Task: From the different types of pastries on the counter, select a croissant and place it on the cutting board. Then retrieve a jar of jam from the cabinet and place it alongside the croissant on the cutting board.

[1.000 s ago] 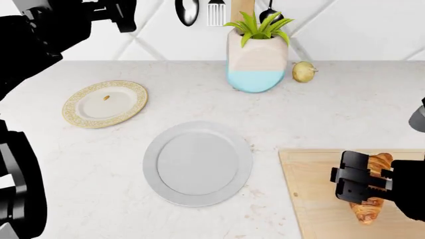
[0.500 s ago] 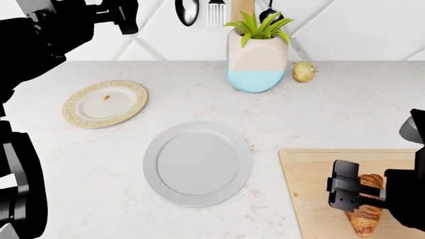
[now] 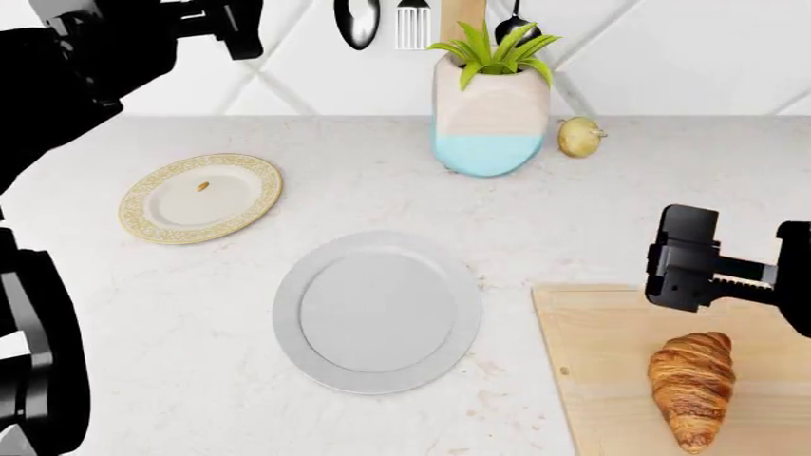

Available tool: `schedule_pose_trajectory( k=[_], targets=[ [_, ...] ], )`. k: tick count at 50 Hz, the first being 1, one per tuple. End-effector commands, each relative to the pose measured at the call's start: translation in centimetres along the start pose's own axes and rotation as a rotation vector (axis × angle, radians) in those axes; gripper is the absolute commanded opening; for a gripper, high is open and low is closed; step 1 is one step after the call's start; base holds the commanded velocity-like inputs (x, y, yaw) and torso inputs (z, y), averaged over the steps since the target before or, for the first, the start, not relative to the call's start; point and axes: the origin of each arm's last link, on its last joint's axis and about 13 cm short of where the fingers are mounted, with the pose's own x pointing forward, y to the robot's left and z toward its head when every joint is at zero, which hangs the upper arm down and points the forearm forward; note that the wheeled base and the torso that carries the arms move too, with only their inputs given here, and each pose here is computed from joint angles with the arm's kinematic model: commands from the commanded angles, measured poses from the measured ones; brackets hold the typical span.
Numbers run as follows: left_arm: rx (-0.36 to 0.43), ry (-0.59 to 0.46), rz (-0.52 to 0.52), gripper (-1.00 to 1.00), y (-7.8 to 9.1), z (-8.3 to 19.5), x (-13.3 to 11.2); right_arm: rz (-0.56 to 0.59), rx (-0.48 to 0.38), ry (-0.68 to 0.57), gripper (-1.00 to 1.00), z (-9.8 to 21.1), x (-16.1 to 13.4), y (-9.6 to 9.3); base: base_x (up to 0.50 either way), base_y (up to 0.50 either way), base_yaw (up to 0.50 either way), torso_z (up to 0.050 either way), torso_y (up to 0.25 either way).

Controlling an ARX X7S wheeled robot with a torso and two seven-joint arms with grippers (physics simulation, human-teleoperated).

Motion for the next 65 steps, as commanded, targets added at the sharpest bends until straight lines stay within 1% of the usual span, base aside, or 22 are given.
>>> schedule_pose_trajectory(
  k=[1,5,10,14,18,24,28,36,45,50,53,56,61,65],
  targets=[
    [-0.007,-0.036,-0.01,1.0,-0.5,0.6,-0.6,0.092,-0.024,-0.223,1.0,3.4,-2.7,1.1,0.0,0.0,0.0,0.0,0.0],
    [-0.004,-0.061,-0.015,1.0,-0.8,1.0,-1.4,0.133,-0.03,-0.317,1.0,4.7,-3.1,1.9,0.0,0.0,0.0,0.0,0.0],
    [0.005,-0.109,-0.033,1.0,-1.8,2.0,-3.0,0.152,-0.035,-0.412,1.0,6.3,-3.2,2.7,0.0,0.0,0.0,0.0,0.0],
    [0.01,-0.134,-0.044,1.0,-2.6,2.5,-4.2,0.168,-0.037,-0.449,1.0,7.3,-3.1,3.2,0.0,0.0,0.0,0.0,0.0],
    [0.003,-0.152,-0.05,1.0,-3.0,2.3,-5.4,0.189,-0.046,-0.474,1.0,7.7,-3.0,3.8,0.0,0.0,0.0,0.0,0.0],
    [-0.017,-0.178,-0.055,1.0,-3.5,1.6,-7.3,0.225,-0.046,-0.511,1.0,7.9,-3.7,3.7,0.0,0.0,0.0,0.0,0.0],
    [-0.021,-0.196,-0.054,1.0,-3.7,1.6,-8.1,0.252,-0.04,-0.557,1.0,8.7,-5.1,3.5,0.0,0.0,0.0,0.0,0.0],
    [-0.018,-0.213,-0.059,1.0,-4.1,1.8,-8.8,0.294,-0.014,-0.657,1.0,11.7,-8.9,2.2,0.0,0.0,0.0,0.0,0.0],
    [-0.016,-0.219,-0.068,1.0,-3.9,1.8,-8.0,0.337,0.013,-0.749,1.0,15.5,-12.5,1.2,0.0,0.0,0.0,0.0,0.0],
    [-0.014,-0.221,-0.076,1.0,-4.2,2.1,-7.8,0.349,0.008,-0.788,1.0,16.8,-13.6,1.0,0.0,0.0,0.0,0.0,0.0],
    [-0.011,-0.222,-0.084,1.0,-4.3,2.3,-7.7,0.346,-0.003,-0.808,1.0,17.9,-13.0,2.4,0.0,0.0,0.0,0.0,0.0],
    [-0.009,-0.223,-0.091,1.0,-4.5,2.4,-7.6,0.341,-0.003,-0.823,1.0,18.6,-12.6,2.9,0.0,0.0,0.0,0.0,0.0],
    [-0.003,-0.226,-0.105,1.0,-4.8,2.8,-7.5,0.344,0.007,-0.85,1.0,20.6,-11.2,5.9,0.0,0.0,0.0,0.0,0.0],
    [0.001,-0.225,-0.111,1.0,-5.0,3.1,-7.5,0.346,0.017,-0.857,1.0,21.5,-10.3,7.3,0.0,0.0,0.0,0.0,0.0]
  ],
)
